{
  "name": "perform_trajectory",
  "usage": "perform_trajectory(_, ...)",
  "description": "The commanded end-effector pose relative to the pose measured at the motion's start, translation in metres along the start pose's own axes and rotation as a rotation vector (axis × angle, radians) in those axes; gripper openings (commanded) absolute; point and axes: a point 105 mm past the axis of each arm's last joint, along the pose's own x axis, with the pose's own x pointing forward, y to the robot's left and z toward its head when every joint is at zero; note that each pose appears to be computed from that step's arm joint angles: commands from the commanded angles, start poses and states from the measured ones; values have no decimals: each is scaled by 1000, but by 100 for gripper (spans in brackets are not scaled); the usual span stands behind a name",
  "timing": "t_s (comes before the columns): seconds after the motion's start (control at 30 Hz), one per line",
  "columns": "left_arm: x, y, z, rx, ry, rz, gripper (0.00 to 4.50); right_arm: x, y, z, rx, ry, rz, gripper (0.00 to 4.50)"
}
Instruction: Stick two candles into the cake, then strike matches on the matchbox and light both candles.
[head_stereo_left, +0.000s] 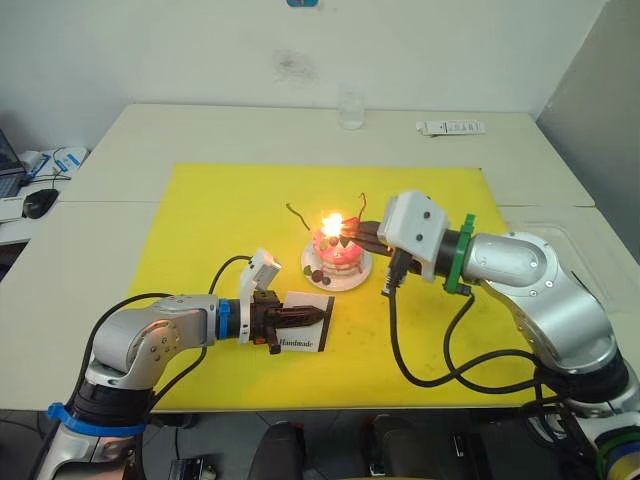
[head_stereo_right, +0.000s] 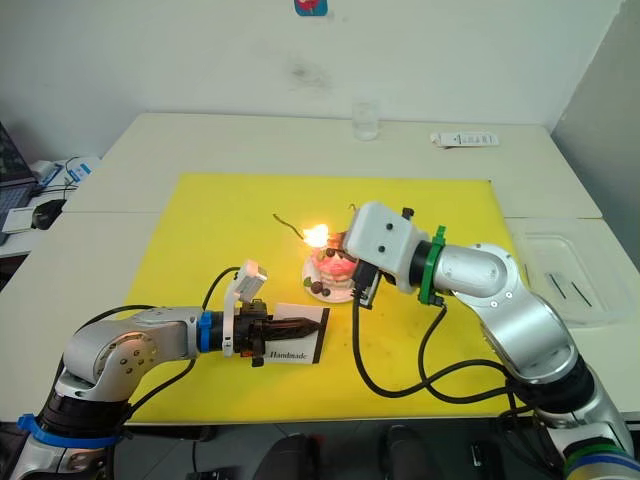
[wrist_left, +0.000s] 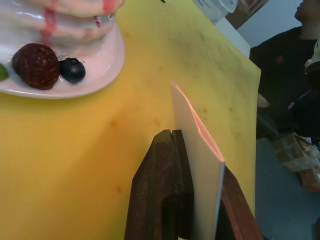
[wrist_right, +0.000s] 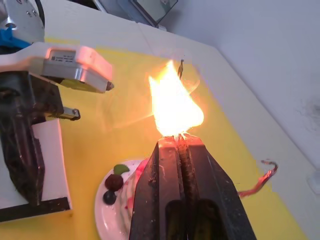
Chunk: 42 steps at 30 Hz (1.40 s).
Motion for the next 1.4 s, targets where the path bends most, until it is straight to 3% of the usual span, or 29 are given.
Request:
perform_trajectory(0.03, -10, -2, 8, 22, -39, 25, 0, 13, -9, 15, -70, -34, -44, 3)
perform_trajectory(0.43, -14, -6, 8, 5, -57, 40, 0, 39, -9, 16, -85, -59, -36, 3)
perform_trajectory(1.4, -12, -9, 16, 8, -56, 25, 0, 42, -8, 14, -63, -63, -46, 3)
